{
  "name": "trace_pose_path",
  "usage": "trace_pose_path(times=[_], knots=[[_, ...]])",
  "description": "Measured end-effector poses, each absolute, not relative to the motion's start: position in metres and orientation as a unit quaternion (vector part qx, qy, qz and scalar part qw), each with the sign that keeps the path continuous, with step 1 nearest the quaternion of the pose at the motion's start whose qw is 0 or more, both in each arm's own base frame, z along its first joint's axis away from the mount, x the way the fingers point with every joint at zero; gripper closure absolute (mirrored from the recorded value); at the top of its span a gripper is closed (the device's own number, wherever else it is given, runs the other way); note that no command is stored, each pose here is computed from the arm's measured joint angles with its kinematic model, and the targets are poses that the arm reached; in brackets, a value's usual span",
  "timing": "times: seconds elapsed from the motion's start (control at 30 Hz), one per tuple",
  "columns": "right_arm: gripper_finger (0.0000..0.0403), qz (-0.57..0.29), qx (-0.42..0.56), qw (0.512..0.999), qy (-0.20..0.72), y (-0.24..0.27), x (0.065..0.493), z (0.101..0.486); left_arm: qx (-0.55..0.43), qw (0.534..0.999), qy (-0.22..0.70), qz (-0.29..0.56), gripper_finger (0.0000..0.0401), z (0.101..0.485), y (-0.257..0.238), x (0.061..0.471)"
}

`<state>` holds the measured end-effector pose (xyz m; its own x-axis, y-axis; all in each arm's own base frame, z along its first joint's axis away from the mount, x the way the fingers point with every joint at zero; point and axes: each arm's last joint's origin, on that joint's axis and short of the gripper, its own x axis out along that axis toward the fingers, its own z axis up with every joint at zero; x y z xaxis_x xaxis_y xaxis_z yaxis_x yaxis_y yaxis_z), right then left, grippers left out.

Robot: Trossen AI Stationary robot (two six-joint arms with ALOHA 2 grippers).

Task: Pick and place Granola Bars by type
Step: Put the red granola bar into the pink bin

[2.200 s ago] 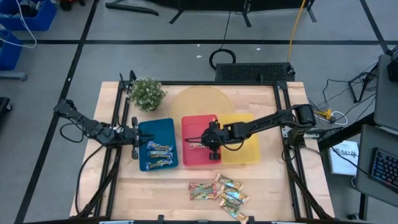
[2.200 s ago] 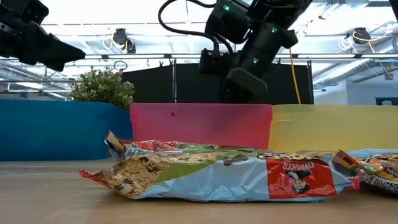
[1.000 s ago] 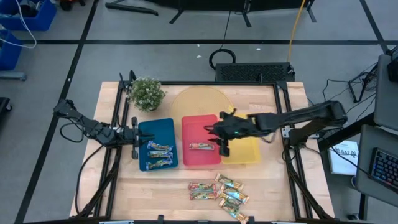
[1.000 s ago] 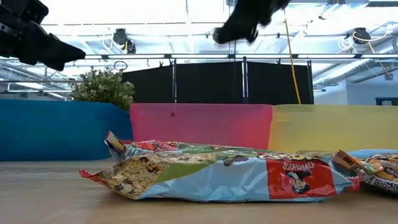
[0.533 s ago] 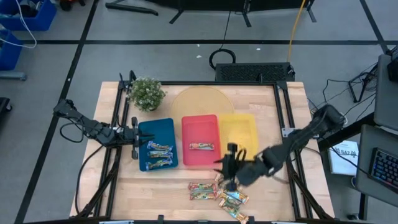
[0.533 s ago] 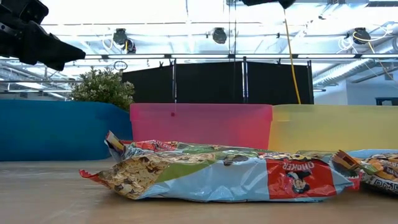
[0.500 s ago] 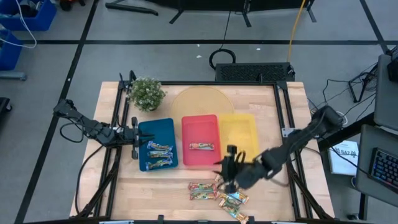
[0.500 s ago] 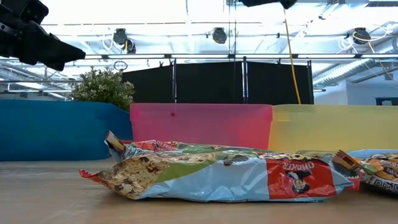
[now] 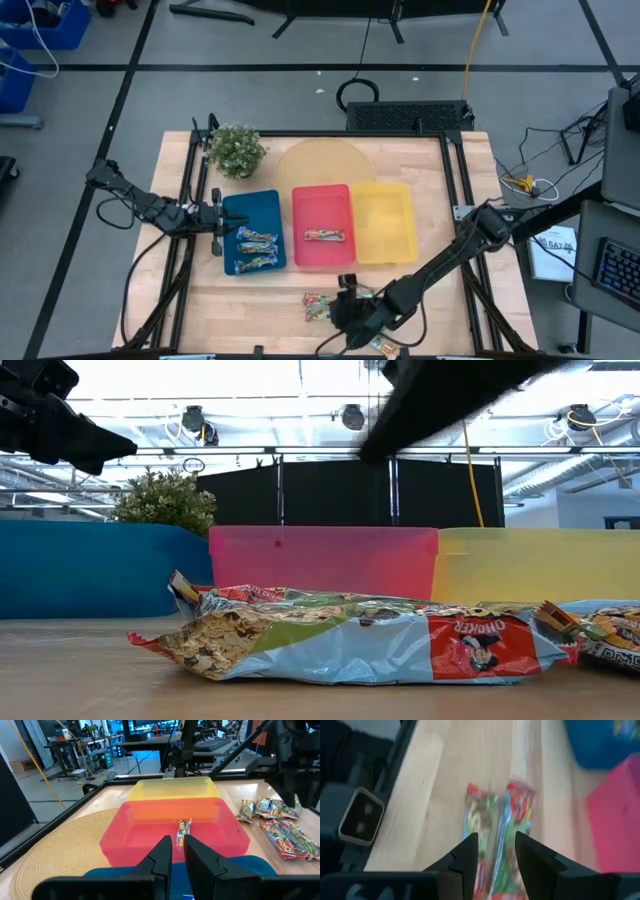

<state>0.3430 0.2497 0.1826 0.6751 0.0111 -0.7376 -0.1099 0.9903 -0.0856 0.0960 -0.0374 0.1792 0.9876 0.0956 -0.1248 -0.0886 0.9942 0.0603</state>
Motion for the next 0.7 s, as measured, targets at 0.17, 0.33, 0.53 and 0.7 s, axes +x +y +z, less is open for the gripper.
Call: trace_pose_path(times=[0.17, 0.33, 0.53, 0.7], knots=[[0.0266, 0.065, -0.035, 0.900, 0.430, 0.253, 0.340, 0.178, 0.028, 0.996, 0.065, 0.046, 0.0343, 0.179, -0.037, 0.096], [0.0262, 0.089, -0.032, 0.897, 0.432, 0.263, 0.334, 0.178, 0.028, 0.996, 0.065, 0.046, 0.0343, 0.179, -0.037, 0.096], [0.0265, 0.075, -0.047, 0.914, 0.397, 0.263, 0.325, 0.157, 0.028, 0.996, 0.065, 0.046, 0.0343, 0.179, -0.037, 0.096], [0.0265, 0.052, -0.056, 0.925, 0.371, 0.258, 0.320, 0.143, 0.025, 0.997, 0.065, 0.046, 0.0343, 0.179, -0.037, 0.096]])
